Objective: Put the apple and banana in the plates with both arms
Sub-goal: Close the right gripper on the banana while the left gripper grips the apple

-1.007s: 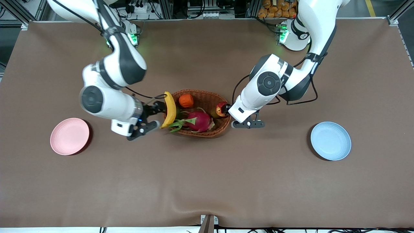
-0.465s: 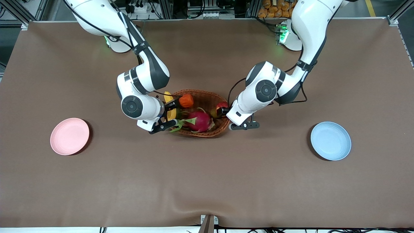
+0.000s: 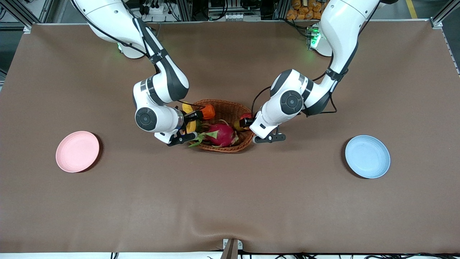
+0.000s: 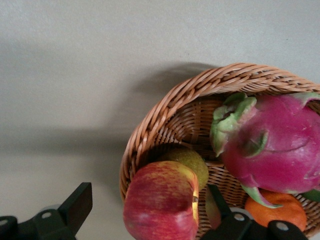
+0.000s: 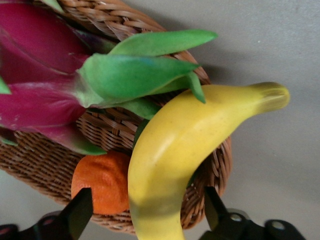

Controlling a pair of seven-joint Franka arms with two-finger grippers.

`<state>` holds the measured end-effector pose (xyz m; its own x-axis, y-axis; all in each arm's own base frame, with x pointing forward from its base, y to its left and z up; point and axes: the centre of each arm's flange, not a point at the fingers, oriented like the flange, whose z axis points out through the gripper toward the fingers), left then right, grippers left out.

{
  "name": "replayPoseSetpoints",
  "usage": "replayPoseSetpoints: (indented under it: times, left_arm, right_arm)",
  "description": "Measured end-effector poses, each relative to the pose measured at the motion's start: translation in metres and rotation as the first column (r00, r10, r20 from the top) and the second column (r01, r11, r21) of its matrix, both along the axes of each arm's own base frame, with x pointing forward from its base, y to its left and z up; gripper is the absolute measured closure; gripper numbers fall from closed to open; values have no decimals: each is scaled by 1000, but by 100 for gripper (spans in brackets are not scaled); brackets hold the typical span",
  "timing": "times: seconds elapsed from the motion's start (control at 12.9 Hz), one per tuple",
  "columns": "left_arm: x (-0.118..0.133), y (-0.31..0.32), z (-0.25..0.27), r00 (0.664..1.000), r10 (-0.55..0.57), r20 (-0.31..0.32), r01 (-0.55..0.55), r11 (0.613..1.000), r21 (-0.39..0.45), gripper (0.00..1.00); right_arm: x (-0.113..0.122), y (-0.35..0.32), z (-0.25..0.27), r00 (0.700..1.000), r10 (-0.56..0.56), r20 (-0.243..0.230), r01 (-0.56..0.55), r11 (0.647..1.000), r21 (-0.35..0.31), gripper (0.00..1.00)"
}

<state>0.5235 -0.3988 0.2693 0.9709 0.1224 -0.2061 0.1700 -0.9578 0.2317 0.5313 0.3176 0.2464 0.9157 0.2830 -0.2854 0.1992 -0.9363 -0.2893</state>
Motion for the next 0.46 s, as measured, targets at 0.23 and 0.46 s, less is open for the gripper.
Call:
replayPoseSetpoints:
  times: [0.23, 0.46]
  left_arm:
    - [-8, -8, -2, 1000, 21, -20, -21, 1000, -1, 0]
    - [-14, -11, -6, 999, 32, -33, -32, 999, 9, 0]
  right_arm:
    - [-2, 3, -3, 1000, -6, 8, 6, 1000, -3, 30]
    - [6, -6, 3, 999, -45, 20, 45, 999, -8, 59]
